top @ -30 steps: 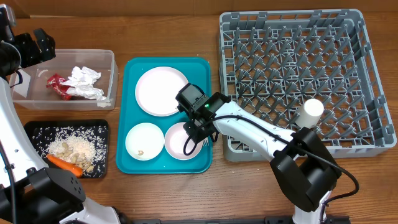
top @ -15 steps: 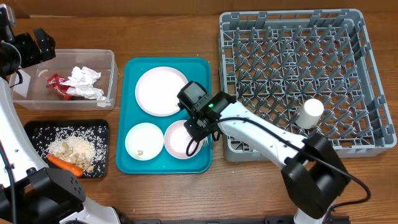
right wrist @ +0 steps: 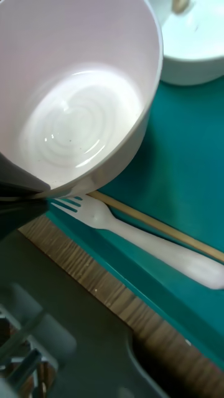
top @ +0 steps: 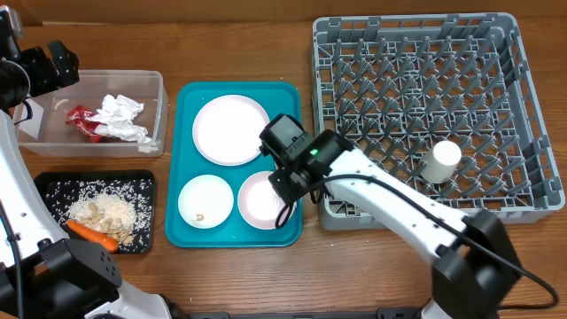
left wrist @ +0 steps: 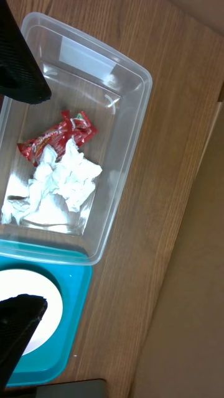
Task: Sort waste into correct bins and load items into the dishwasher rack
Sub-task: 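Lift the pink bowl and carry it right over the rack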
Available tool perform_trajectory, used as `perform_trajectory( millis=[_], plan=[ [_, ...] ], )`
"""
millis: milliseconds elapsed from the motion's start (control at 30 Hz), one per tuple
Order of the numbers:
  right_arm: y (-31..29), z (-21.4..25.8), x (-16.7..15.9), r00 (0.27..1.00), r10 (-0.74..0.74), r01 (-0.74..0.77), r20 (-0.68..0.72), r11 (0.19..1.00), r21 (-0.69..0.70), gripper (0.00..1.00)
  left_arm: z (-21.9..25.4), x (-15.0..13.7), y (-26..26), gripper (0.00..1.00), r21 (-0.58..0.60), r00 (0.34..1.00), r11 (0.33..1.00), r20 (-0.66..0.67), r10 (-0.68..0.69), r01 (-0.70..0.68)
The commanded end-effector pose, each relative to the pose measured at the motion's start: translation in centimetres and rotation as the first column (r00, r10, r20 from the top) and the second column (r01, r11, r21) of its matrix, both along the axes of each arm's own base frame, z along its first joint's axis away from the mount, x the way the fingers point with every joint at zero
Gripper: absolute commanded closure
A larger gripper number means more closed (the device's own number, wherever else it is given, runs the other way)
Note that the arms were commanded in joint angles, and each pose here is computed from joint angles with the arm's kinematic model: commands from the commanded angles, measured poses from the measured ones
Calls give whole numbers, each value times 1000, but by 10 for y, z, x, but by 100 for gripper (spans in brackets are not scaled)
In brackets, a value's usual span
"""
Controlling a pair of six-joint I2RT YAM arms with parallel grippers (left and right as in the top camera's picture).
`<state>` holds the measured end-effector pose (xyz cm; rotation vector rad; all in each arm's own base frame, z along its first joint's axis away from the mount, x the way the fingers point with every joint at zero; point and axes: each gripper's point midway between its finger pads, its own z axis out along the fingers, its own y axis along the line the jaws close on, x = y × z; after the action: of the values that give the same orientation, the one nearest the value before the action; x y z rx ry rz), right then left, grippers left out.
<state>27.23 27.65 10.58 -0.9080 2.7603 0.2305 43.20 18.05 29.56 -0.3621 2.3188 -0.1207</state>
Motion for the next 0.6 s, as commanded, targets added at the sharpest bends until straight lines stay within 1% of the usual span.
perform_trajectory(
  millis=[0,67,233,433,567],
  plan=[
    [2,49,3,995,-11,2,97,996,92,96,9,0,-2,0,-9,1000,1000,26,0,0],
    [-4,65,4,989,-28,14,143,995,99,96,9,0,-2,0,-9,1000,1000,26,0,0],
    [-35,96,8,959,-128,114,253,991,69,96,9,0,-2,0,-9,1000,1000,26,0,0],
    [-64,130,5,921,-215,190,325,976,107,96,9,0,-2,0,-9,1000,1000,26,0,0],
    [-107,148,14,860,-313,310,403,948,74,96,9,0,-2,0,-9,1000,1000,26,0,0]
  ],
)
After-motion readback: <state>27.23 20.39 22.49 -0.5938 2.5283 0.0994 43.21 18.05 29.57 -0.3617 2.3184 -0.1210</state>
